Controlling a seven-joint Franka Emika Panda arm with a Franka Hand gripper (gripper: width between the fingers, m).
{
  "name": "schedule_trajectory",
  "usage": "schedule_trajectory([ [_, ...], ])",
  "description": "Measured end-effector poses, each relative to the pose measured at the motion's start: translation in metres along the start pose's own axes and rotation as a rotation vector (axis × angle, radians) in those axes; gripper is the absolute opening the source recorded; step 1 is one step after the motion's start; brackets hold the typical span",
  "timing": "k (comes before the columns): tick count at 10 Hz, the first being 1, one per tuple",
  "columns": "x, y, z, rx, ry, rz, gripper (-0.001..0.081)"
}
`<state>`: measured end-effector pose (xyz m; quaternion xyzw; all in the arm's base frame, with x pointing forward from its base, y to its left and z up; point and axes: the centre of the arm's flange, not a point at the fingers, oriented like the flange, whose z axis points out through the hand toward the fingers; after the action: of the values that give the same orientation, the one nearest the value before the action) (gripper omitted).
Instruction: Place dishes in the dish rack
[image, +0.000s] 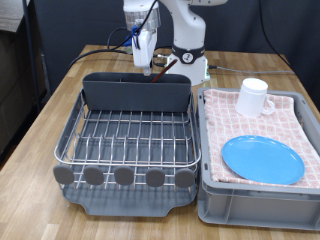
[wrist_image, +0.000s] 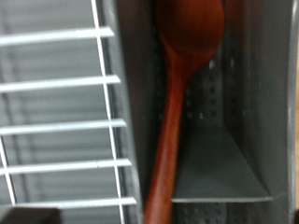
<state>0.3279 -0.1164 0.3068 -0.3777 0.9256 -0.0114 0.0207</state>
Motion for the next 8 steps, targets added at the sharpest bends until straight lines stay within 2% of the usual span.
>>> schedule_trajectory([
  [1, -0.011, 0.003, -0.005, 0.063, 0.068, -0.002, 0.0582],
  [2, -0.023, 0.007, -0.009, 0.119, 0.119, -0.007, 0.0582],
  [3, -0.037, 0.012, -0.015, 0.161, 0.139, -0.022, 0.0740],
  [4, -0.049, 0.016, -0.022, 0.188, 0.138, -0.041, 0.0785],
  [6, -0.078, 0.027, -0.040, 0.230, 0.151, -0.102, 0.0798],
  [8, -0.106, 0.041, -0.059, 0.255, 0.193, -0.197, 0.0798],
])
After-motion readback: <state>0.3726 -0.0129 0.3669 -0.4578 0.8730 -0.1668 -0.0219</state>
